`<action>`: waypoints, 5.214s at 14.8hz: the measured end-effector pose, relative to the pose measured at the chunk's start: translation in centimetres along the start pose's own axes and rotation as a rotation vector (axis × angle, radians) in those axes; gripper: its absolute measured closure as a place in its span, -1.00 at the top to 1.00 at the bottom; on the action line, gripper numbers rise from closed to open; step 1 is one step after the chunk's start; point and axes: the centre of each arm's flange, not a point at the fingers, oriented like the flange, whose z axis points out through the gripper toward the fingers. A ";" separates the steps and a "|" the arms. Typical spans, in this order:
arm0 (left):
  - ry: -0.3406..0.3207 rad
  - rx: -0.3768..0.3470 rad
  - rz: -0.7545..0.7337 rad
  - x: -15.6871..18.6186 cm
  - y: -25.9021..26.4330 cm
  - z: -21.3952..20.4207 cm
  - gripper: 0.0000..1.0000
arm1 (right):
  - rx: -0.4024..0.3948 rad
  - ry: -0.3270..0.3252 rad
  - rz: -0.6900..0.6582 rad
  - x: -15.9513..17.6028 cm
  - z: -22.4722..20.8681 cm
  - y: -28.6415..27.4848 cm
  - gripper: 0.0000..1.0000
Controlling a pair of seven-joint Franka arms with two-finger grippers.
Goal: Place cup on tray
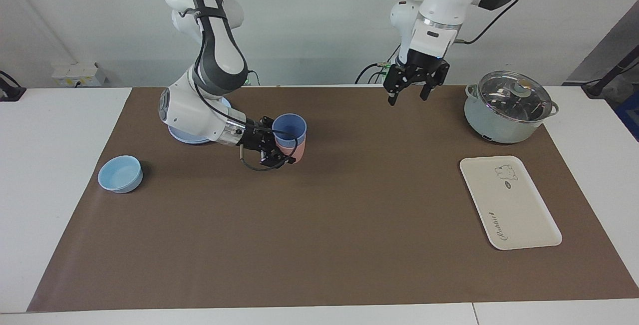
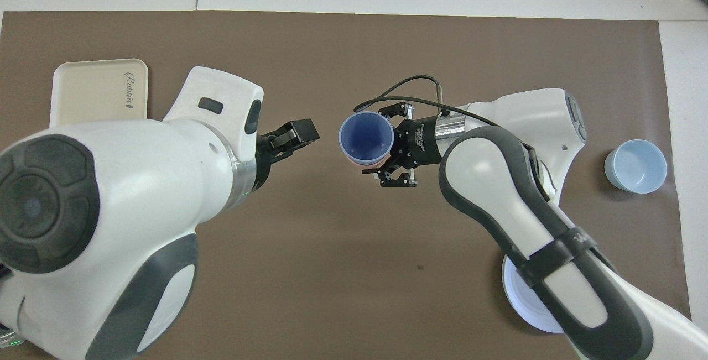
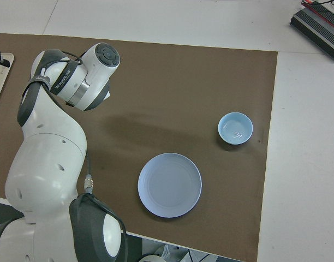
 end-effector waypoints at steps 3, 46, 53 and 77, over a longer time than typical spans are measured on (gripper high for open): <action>0.002 -0.022 -0.008 -0.9 1.2 1.4 0.91 | -0.001 0.002 0.006 -1.5 1.1 0.6 0.53; 0.027 0.079 0.131 28.3 -35.7 4.7 -0.89 | 0.051 -0.017 0.038 22.6 -11.0 -3.9 0.53; 0.053 0.099 0.111 31.5 -44.2 12.4 -0.89 | 0.030 -0.086 0.028 32.7 -13.7 -3.1 0.53; -0.220 0.229 0.521 17.9 -27.0 3.7 1.00 | -0.012 0.310 -0.273 30.2 -22.7 -3.0 0.99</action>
